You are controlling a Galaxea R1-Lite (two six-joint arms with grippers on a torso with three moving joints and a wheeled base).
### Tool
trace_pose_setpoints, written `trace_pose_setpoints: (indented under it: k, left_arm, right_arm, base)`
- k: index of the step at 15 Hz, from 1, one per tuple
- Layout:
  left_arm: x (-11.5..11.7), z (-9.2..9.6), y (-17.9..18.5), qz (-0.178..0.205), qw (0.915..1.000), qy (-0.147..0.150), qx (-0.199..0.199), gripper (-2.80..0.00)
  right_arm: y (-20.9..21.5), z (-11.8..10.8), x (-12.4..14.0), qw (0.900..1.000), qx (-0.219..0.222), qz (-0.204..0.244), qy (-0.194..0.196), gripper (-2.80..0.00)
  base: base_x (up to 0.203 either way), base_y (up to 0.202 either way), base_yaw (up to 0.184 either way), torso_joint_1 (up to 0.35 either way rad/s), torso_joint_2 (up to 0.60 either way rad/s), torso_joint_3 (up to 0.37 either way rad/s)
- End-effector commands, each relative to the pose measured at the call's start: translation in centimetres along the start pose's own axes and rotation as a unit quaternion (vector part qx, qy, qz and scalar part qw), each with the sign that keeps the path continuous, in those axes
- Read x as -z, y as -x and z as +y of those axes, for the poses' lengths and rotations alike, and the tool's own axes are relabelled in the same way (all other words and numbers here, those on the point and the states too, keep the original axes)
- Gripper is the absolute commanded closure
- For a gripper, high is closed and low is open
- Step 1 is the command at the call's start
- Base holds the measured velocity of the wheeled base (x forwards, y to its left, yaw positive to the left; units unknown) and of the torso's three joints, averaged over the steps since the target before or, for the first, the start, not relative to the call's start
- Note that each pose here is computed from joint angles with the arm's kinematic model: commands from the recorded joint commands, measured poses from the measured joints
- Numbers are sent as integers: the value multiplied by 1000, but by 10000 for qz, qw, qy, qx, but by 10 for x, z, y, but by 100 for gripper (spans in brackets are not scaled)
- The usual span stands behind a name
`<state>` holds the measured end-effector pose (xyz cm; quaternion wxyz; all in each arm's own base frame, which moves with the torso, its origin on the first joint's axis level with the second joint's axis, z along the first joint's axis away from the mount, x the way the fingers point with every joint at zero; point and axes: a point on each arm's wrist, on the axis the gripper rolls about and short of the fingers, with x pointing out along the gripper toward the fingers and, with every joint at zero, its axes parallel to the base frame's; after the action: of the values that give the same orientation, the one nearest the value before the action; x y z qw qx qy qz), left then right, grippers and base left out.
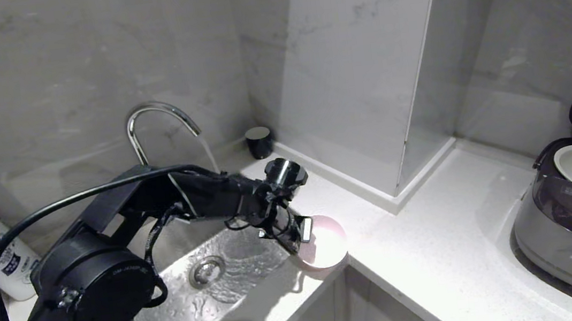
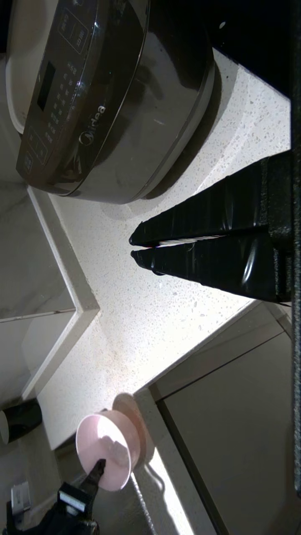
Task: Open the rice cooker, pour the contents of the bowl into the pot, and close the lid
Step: Pick up the bowl on the table, then fill a bowl with water from the tap
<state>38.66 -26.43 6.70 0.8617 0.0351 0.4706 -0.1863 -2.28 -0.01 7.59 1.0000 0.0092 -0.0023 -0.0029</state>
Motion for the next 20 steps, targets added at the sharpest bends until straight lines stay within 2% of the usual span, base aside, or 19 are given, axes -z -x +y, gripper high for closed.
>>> trace_pose_setpoints:
  k: [1, 7, 11, 13, 17, 20]
  left_arm:
    - [-3, 23, 3, 43, 9997, 221, -49, 0]
    - [-17, 122, 13, -71, 9933, 1141, -173, 0]
    - [-10, 163, -10, 5, 9880, 1477, -461, 0]
    - [-11, 190, -19, -54, 9832, 1718, -615, 0]
    - [-16, 220, -24, -40, 9778, 1954, -759, 0]
    - [-14, 233, -22, -57, 9756, 2051, -777, 0]
  right_arm:
    - [0, 0, 0, 10000, 2, 0, -1, 0]
    - [0, 0, 0, 10000, 2, 0, -1, 0]
    - [0, 0, 0, 10000, 2, -2, 6, 0]
    - [0, 0, 0, 10000, 2, 0, -1, 0]
    - [0, 0, 0, 10000, 2, 0, -1, 0]
    - [0, 0, 0, 10000, 2, 0, -1, 0]
  base:
    - [0, 0, 0, 0, 0, 0]
    - [0, 0, 0, 0, 0, 0]
    - [0, 0, 0, 0, 0, 0]
    - [0, 0, 0, 0, 0, 0]
    - [0, 0, 0, 0, 0, 0]
    - [0, 0, 0, 0, 0, 0]
